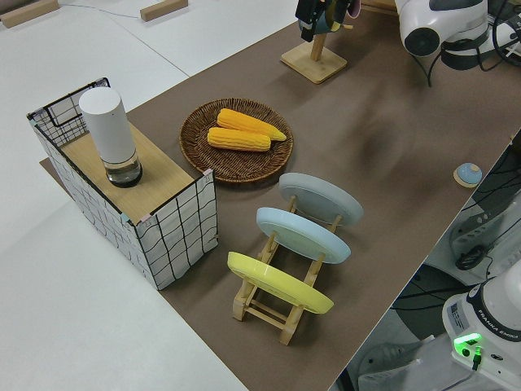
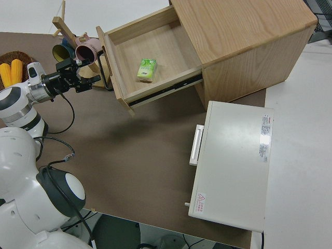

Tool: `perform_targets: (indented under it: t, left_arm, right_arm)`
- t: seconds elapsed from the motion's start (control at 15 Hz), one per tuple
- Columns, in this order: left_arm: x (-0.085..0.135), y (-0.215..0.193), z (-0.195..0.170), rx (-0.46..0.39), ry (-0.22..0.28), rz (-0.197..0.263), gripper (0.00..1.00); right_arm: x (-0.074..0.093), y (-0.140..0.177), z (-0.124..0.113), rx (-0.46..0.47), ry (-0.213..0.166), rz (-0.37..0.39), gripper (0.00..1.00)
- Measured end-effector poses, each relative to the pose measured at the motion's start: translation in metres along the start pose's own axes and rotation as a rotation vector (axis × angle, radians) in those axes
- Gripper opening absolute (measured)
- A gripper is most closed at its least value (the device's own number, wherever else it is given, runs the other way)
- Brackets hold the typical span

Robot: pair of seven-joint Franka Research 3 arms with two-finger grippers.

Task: Slide drawer open with right arm
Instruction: 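Pull the handle toward the robot with the right gripper, sliding the drawer out, then open the right gripper and release the drawer handle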

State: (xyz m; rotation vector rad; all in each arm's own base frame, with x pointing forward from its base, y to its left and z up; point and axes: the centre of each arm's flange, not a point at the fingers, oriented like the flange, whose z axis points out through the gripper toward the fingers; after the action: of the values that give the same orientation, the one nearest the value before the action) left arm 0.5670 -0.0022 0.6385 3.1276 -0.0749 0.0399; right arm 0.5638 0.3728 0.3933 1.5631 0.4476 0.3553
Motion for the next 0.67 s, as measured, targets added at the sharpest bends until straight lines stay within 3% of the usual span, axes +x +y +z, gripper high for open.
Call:
perform_targets:
  t: [0.2, 0.4, 0.67]
  left_arm:
    - [0.000, 0.000, 0.000, 0.000, 0.000, 0.000, 1.00]
    - [0.000, 0.000, 0.000, 0.000, 0.000, 0.000, 1.00]
    - [0.000, 0.000, 0.000, 0.000, 0.000, 0.000, 1.00]
  right_arm:
    - [0.000, 0.000, -0.001, 0.038, -0.017, 0.020, 0.99]
    - [0.002, 0.020, -0.007, 0.172, -0.068, 0.069, 0.99]
    - [0.005, 0.056, -0.013, 0.331, -0.105, 0.141, 0.99]
